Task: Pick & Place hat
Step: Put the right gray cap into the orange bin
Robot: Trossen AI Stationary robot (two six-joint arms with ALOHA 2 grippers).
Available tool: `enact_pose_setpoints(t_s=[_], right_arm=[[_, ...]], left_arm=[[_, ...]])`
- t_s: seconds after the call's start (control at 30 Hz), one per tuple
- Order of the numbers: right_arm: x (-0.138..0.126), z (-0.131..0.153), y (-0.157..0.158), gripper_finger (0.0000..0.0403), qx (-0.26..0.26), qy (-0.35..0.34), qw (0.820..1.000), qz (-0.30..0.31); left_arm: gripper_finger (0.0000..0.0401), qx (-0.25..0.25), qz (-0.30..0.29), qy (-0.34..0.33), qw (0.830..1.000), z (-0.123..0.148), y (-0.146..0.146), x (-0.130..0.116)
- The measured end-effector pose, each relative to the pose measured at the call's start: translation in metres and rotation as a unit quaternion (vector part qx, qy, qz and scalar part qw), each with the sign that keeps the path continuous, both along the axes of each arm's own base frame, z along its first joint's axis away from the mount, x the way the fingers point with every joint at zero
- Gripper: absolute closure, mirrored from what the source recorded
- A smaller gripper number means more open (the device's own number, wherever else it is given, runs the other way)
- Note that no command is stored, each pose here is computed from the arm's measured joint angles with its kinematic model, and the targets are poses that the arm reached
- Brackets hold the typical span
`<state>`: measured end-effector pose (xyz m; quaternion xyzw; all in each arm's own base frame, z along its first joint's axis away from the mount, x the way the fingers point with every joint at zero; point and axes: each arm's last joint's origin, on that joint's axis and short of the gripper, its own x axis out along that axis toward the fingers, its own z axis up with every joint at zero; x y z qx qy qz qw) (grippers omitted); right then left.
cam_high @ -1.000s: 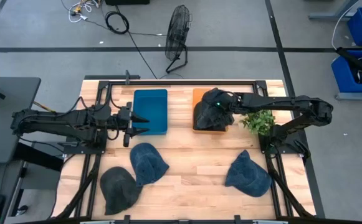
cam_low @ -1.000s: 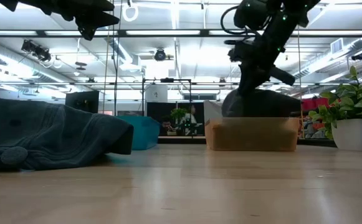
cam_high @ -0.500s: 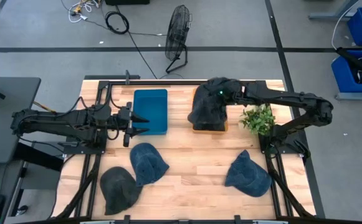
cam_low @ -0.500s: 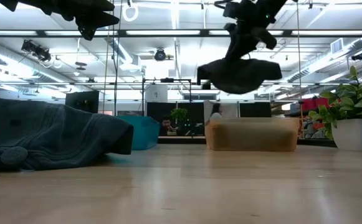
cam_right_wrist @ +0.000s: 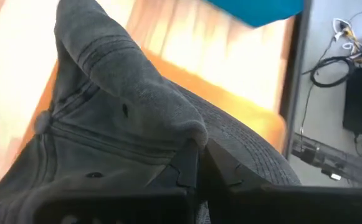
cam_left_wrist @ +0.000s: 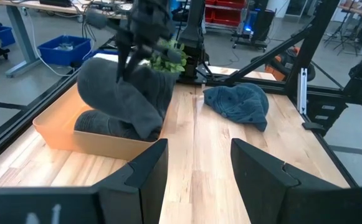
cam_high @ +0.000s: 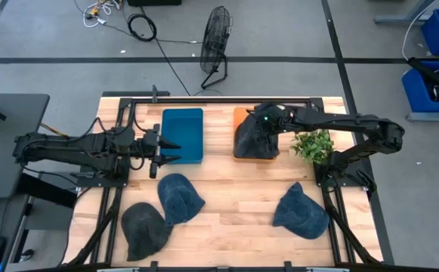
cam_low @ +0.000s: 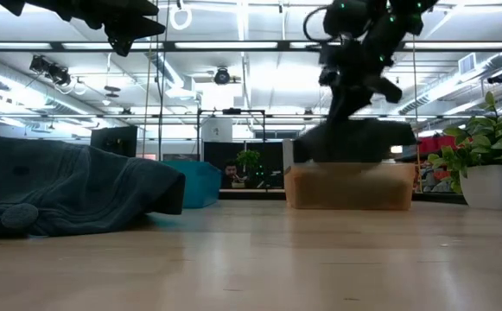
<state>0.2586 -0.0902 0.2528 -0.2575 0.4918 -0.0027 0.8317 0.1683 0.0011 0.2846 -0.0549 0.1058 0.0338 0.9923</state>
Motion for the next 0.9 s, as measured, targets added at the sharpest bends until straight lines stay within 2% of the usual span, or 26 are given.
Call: enact_pose_setpoints(t_s=[0.27,0.53,0.77,0.9], right_arm=[[-0.008,-0.03,-0.003,0.0394,-0.012,0.013,1.0,0.013],[0.001,-0.025,-0.004,0.0394,-0.044,-0.035,0.995,0.076],[-0.002,-0.026,-0.006,0.0394,-0.008,-0.041,0.998,0.057],[-0.001,-0.026,-0.005,0.0394,0.018,-0.053,0.995,0.078]], left_arm=[[0.0222,0.0,0.0,0.0,1.0,0.0,0.0,0.0],[0.0222,0.0,0.0,0.0,1.0,0.0,0.0,0.0],[0.0222,0.0,0.0,0.0,1.0,0.0,0.0,0.0],[0.0222,0.0,0.0,0.0,1.0,0.0,0.0,0.0]])
